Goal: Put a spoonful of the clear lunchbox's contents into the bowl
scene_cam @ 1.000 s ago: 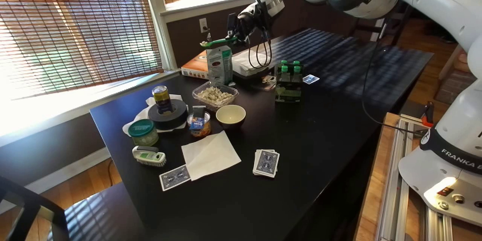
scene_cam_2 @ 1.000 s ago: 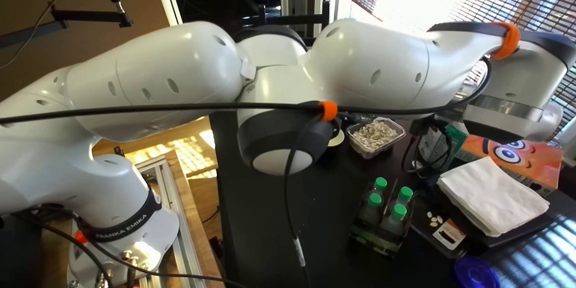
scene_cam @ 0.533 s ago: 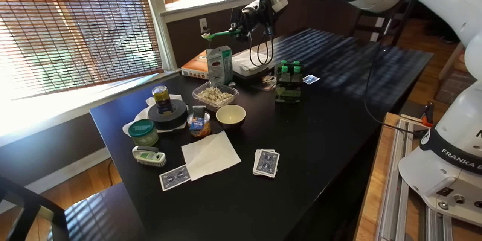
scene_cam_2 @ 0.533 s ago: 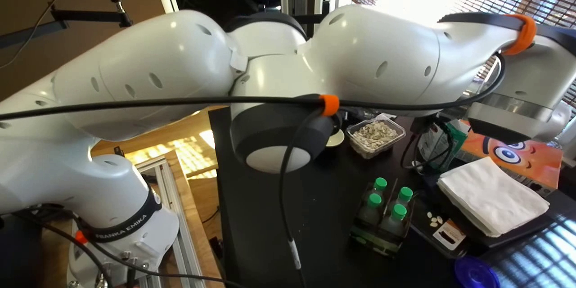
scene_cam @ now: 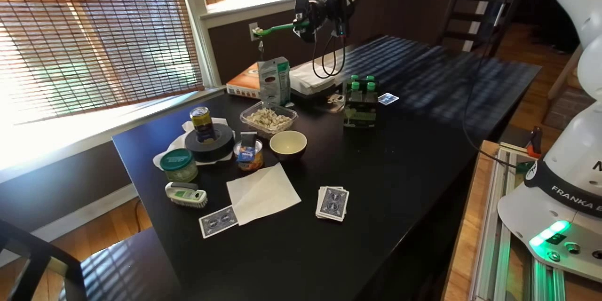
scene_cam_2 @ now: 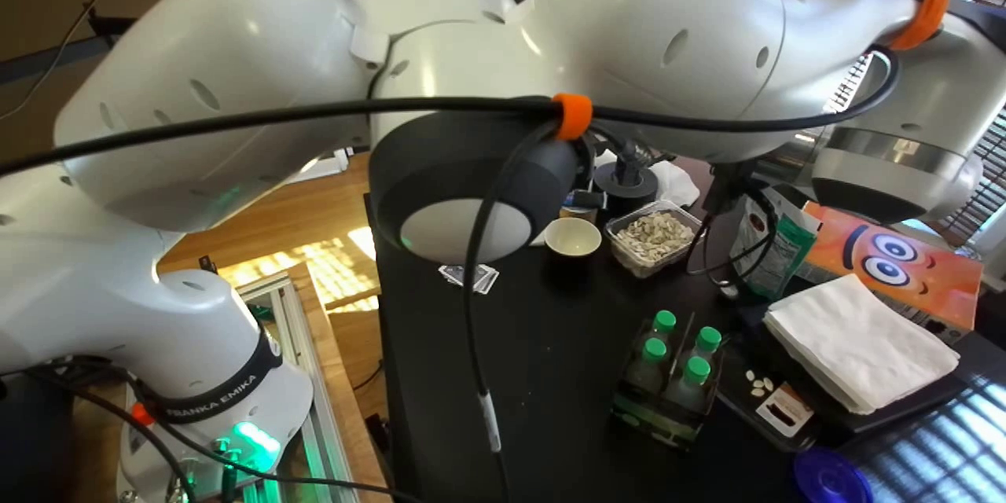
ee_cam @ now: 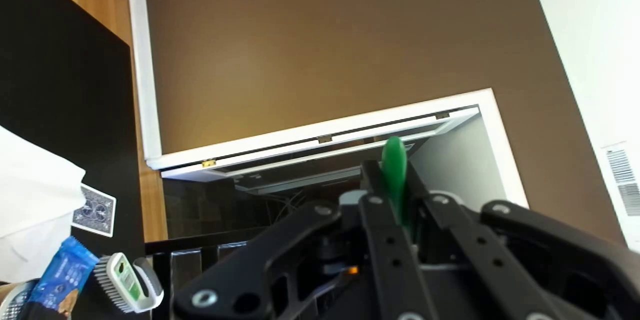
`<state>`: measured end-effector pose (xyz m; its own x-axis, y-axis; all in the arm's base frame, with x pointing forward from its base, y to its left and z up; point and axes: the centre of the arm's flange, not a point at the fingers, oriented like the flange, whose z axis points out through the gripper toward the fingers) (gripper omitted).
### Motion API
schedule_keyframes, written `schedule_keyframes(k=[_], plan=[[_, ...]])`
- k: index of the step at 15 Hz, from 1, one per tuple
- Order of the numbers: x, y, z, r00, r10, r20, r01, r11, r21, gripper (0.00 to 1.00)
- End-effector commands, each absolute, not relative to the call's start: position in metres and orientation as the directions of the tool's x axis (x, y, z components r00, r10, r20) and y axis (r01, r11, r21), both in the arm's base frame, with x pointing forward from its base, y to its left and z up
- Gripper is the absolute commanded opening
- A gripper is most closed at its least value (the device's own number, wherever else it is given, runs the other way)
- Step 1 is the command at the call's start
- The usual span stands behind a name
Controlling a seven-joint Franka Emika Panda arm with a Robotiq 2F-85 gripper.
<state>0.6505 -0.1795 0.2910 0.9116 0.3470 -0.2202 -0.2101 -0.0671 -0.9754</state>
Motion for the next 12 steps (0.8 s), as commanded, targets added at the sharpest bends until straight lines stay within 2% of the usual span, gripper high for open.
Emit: schedule_keyframes(k=[1,9,10,12], plan=[[0.6505,-0.1799,0.2902,0.912,0.346,-0.221,-0.211,-0.067,-0.975,0.11],[0.65,-0.1811,0.2862,0.911,0.345,-0.225,-0.216,-0.064,-0.974,0.11],[0.65,-0.1811,0.2862,0.911,0.345,-0.225,-0.216,-0.064,-0.974,0.03],[0.6459,-0.1739,0.2804,0.906,0.361,-0.223,-0.217,-0.057,-0.975,0.03]])
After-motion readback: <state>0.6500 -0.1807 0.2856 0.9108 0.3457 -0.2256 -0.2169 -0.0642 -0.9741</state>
